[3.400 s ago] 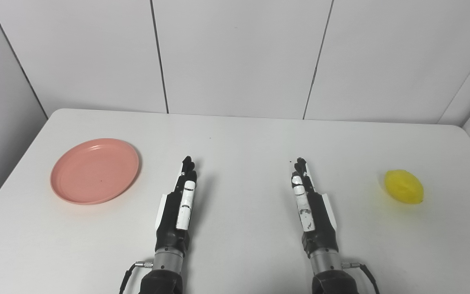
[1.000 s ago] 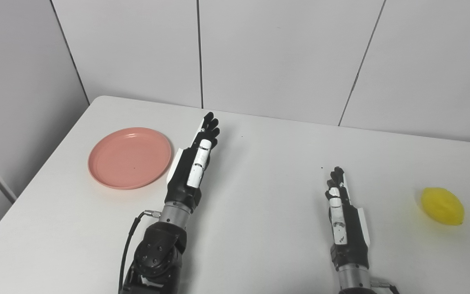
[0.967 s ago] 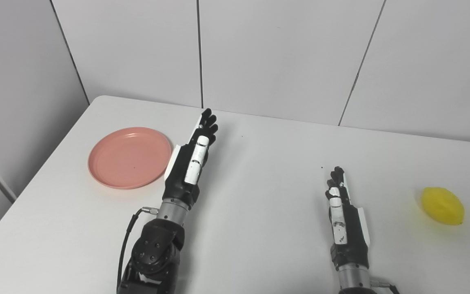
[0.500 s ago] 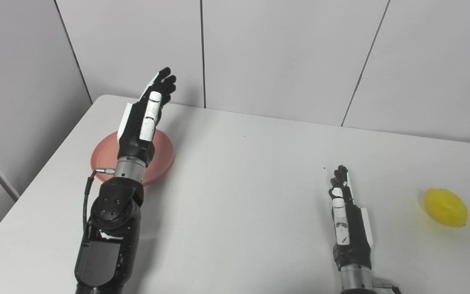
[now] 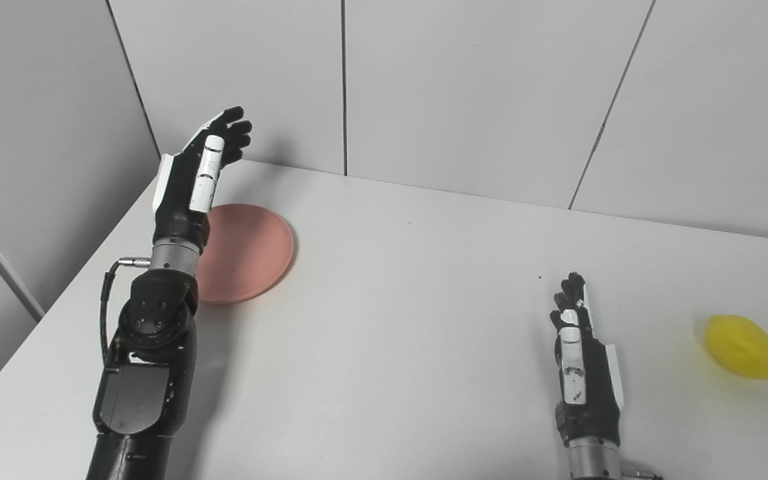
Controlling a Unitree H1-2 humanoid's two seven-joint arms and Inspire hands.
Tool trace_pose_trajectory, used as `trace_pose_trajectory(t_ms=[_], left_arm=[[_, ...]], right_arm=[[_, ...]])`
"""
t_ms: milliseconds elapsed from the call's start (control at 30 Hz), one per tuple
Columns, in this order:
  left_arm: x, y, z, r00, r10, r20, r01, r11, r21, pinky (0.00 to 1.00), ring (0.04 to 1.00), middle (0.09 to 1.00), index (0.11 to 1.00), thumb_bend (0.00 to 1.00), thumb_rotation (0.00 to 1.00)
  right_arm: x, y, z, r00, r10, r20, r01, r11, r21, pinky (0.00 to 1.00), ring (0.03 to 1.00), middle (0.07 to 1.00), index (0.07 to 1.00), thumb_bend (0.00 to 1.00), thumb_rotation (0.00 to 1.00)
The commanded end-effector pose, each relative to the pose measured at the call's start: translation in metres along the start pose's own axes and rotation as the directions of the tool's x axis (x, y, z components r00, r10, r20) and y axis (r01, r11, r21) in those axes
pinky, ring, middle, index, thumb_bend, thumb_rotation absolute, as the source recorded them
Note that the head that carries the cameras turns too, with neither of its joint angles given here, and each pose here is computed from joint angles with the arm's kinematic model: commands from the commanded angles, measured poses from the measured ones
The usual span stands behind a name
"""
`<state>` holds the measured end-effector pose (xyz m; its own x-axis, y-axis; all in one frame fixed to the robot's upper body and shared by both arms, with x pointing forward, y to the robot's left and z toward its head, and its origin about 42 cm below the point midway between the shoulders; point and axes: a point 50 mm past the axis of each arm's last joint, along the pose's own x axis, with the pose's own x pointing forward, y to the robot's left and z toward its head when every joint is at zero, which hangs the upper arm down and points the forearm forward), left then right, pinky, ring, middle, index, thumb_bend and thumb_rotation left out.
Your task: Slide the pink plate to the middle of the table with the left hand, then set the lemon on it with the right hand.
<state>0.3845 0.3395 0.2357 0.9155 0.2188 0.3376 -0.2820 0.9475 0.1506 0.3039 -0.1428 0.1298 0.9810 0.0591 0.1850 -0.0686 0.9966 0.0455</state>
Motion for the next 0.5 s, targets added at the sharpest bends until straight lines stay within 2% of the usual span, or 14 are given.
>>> trace_pose_trajectory(t_ms=[0, 167, 300, 467], left_arm=[[0.014, 0.013, 0.018, 0.994, 0.041, 0.099, -0.046, 0.998, 0.051, 0.81, 0.776, 0.769, 0.751, 0.63, 1.0], [0.015, 0.03, 0.007, 0.993, 0.069, 0.096, -0.077, 0.993, 0.084, 0.75, 0.754, 0.758, 0.743, 0.62, 1.0], [0.014, 0.039, -0.002, 0.992, 0.08, 0.093, -0.089, 0.991, 0.104, 0.75, 0.748, 0.755, 0.74, 0.61, 1.0], [0.013, 0.048, -0.011, 0.993, 0.095, 0.07, -0.104, 0.985, 0.135, 0.76, 0.758, 0.762, 0.745, 0.67, 1.0]], right_arm=[[0.003, -0.001, 0.01, 0.997, 0.006, 0.072, -0.007, 1.0, 0.002, 1.0, 1.0, 1.0, 1.0, 0.57, 1.0], [0.004, -0.001, 0.008, 0.997, 0.004, 0.072, -0.004, 1.0, 0.007, 1.0, 1.0, 1.0, 1.0, 0.56, 1.0], [0.005, -0.001, 0.007, 0.998, 0.007, 0.07, -0.007, 1.0, 0.004, 1.0, 1.0, 1.0, 1.0, 0.57, 1.0], [0.006, -0.002, 0.007, 0.997, 0.004, 0.071, -0.004, 1.0, -0.009, 1.0, 1.0, 1.0, 1.0, 0.57, 1.0]])
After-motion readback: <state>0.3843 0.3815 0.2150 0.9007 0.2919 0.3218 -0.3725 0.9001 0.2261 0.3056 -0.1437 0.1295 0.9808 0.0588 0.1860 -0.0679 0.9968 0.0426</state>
